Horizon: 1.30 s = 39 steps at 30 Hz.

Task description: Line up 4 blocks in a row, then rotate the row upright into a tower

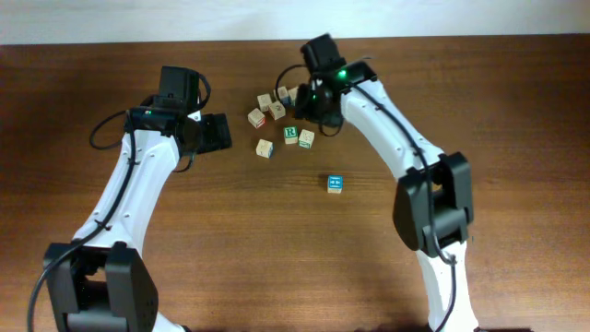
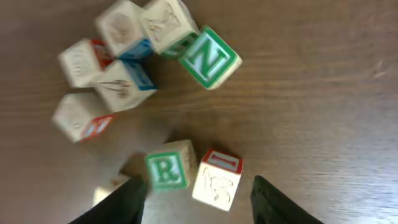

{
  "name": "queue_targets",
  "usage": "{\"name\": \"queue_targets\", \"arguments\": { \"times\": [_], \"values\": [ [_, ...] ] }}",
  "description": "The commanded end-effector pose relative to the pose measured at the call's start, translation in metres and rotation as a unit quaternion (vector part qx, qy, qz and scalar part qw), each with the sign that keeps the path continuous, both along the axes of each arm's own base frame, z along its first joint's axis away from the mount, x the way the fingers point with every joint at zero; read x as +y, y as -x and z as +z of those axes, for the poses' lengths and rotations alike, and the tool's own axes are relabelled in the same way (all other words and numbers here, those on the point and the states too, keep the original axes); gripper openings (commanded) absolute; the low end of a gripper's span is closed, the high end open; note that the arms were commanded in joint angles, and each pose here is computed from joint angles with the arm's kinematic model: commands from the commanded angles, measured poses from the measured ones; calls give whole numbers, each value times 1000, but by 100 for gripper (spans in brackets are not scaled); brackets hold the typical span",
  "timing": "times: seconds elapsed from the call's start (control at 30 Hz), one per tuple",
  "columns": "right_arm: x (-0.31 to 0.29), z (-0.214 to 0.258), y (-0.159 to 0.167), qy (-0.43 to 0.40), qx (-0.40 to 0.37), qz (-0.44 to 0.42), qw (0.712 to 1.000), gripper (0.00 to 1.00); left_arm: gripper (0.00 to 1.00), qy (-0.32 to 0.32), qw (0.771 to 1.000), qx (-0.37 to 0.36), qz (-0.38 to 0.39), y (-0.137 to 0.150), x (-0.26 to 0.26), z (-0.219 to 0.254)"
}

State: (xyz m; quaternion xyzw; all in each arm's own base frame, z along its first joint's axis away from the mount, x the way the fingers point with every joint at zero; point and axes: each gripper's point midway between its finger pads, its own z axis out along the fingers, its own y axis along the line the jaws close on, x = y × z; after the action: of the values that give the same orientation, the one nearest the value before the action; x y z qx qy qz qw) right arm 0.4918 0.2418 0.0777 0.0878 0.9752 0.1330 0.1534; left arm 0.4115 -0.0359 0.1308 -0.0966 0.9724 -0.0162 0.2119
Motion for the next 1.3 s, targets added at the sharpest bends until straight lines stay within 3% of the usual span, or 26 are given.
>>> {"name": "queue_targets", "arguments": {
  "times": [0.0, 0.13, 0.33, 0.5, 0.67, 0.77, 0.87, 0.97, 1.07, 1.13, 1.27],
  "values": [
    [-3, -29, -1, 28, 17, -37, 999, 59, 94, 7, 1000, -6, 0, -3, -3, 4],
    [-4, -55, 4, 39, 40, -43, 997, 58, 93, 7, 1000, -6, 0, -3, -3, 5],
    [0, -64, 23, 55, 72, -31, 995, 31, 93, 7, 1000, -6, 0, -3, -3, 5],
    [-4, -69, 66, 63, 156, 11, 986, 22, 94, 7, 1000, -6, 0, -3, -3, 5],
    [-15, -66, 114, 92, 247, 31, 964, 22, 94, 7, 1000, -6, 0, -3, -3, 5],
    [-12, -65, 123, 101, 257, 49, 960, 27, 94, 7, 1000, -6, 0, -3, -3, 5],
    [-14, -65, 125, 103, 260, 50, 959, 43, 94, 7, 1000, -6, 0, -3, -3, 5],
    [-18, -64, 121, 100, 258, 53, 959, 49, 94, 7, 1000, -6, 0, -3, -3, 4],
    [-7, -36, 90, 78, 193, 104, 973, 50, 94, 5, 1000, -7, 2, -3, -1, 5],
    [16, 1, 41, 52, 74, 152, 984, 60, 94, 5, 1000, -7, 17, -5, 11, 5],
    [41, 0, -3, 26, -24, 150, 988, 64, 92, 5, 999, -4, 48, -4, 38, 4]
  ]
}}
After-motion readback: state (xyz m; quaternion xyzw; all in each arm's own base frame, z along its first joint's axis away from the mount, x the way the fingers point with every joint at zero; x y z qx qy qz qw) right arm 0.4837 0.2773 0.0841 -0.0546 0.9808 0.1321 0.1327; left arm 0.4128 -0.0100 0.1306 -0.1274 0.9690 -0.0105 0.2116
